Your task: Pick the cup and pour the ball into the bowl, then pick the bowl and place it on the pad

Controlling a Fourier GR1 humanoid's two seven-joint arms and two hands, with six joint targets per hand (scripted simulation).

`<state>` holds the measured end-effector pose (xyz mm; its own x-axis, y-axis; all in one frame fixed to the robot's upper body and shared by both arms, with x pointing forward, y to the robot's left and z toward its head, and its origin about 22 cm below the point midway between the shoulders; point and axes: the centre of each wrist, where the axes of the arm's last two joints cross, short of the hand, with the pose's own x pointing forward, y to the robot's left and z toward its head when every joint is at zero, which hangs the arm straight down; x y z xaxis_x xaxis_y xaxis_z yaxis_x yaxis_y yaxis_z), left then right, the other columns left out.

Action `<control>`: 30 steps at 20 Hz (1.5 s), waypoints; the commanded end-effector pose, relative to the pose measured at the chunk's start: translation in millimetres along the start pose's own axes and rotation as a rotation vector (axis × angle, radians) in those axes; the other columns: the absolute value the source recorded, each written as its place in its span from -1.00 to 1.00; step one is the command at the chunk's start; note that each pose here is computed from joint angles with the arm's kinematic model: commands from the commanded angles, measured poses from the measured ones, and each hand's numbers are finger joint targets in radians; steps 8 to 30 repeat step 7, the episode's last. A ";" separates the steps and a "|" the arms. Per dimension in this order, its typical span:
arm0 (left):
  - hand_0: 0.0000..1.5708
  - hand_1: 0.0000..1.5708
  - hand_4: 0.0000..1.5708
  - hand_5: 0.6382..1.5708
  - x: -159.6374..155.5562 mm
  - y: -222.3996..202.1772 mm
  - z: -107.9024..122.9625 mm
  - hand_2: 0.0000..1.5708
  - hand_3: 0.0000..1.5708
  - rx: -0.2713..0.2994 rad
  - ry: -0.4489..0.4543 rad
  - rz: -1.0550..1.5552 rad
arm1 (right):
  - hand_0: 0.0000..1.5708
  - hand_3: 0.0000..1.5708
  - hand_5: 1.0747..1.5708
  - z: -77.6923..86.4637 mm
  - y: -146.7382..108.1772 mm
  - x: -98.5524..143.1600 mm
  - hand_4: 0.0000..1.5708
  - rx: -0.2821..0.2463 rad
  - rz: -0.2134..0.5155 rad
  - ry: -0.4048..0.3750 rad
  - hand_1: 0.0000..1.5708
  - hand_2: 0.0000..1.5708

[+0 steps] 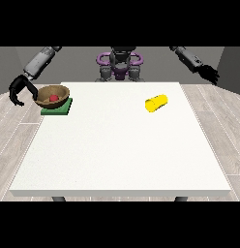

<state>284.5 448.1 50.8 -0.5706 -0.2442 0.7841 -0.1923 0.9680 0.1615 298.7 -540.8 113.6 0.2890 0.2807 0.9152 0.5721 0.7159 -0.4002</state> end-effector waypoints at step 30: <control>-1.00 -1.00 0.12 0.23 -21.9 -9.9 34.0 -1.00 -1.00 -0.008 0.136 0.014 | -1.00 -0.53 0.20 -8.0 31.9 35.9 -0.36 0.183 -0.187 -0.100 -1.00 -0.87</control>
